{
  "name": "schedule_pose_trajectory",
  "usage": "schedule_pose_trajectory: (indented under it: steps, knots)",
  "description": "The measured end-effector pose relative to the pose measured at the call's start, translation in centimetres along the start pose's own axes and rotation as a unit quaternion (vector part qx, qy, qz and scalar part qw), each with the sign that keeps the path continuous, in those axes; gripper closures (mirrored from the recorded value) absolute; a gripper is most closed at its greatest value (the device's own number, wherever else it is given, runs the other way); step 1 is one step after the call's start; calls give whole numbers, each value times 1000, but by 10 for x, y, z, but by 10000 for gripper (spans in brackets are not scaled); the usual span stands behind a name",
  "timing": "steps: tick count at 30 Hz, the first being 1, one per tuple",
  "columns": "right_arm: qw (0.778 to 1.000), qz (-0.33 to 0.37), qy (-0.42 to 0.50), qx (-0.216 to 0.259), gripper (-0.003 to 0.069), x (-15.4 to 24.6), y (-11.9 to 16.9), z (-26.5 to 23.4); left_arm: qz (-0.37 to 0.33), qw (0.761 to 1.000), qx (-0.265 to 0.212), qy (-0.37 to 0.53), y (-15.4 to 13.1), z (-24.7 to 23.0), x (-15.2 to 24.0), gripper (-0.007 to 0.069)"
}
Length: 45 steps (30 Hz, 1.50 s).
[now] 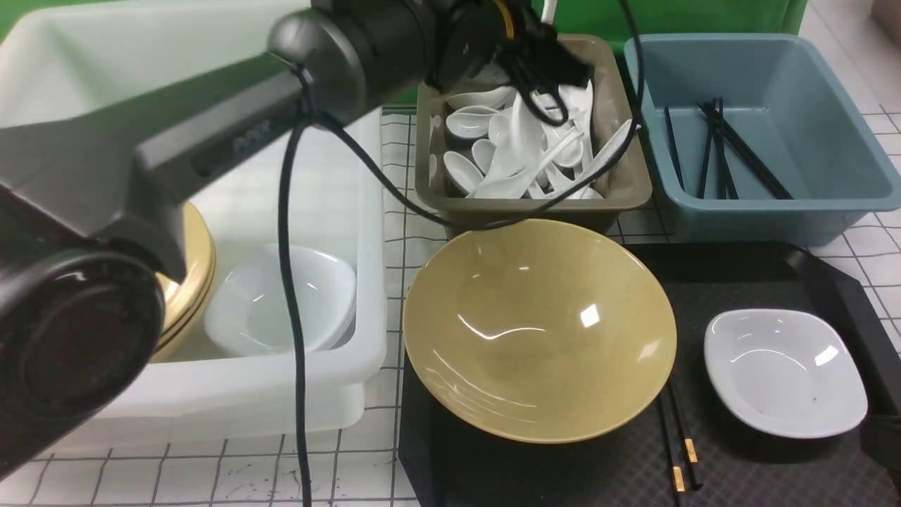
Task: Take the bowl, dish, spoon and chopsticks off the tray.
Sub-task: Use the left arm to put the soup spoon into the small storage box in the middle, then use the left arm to grab the yellow noodle bowl on the left
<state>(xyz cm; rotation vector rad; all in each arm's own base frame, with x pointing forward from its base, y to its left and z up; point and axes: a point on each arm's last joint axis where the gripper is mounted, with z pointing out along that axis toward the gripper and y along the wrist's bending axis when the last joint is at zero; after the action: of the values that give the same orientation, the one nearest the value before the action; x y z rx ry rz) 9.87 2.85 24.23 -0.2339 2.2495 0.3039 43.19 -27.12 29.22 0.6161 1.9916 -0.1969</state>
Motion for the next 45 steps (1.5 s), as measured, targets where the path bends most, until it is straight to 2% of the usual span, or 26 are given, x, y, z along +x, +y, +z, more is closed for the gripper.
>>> schedule_pose_trajectory:
  steps: [1, 4, 8, 11, 14, 20, 31, 34, 39, 45]
  knots:
    - [1000, 0, 0, 0, 615, 0, 0, 0, 15, 1000, -6, 0, 1, 0, 0, 411]
    - [1000, 0, 0, 0, 613, 0, 0, 0, 36, 999, -20, 35, 0, -12, -2, 297]
    - [1000, 0, 0, 0, 612, 0, 0, 0, 39, 986, -24, 159, -16, -53, 0, 220]
    - [1000, -1, 0, -2, 612, 0, 0, 0, 72, 964, -11, 258, -34, -79, 8, 207]
    - [1000, -7, 1, -9, 612, 0, 2, 0, 87, 945, -5, 314, -40, -81, 20, 206]
    - [999, -35, 4, -33, 610, 1, 9, 0, 112, 924, -14, 364, -44, -51, 46, 202]
    - [998, -39, 9, -39, 610, 2, 10, 0, 120, 900, 2, 419, -57, -7, 92, 202]
    - [998, -39, 9, -39, 610, 2, 10, 0, 110, 897, 29, 427, -63, -4, 97, 232]
    - [998, -39, 9, -39, 610, 2, 10, 0, 107, 900, 73, 417, -70, -8, 91, 379]
    - [998, -40, 9, -39, 610, 2, 10, 0, 104, 915, 79, 381, -68, -33, 64, 506]
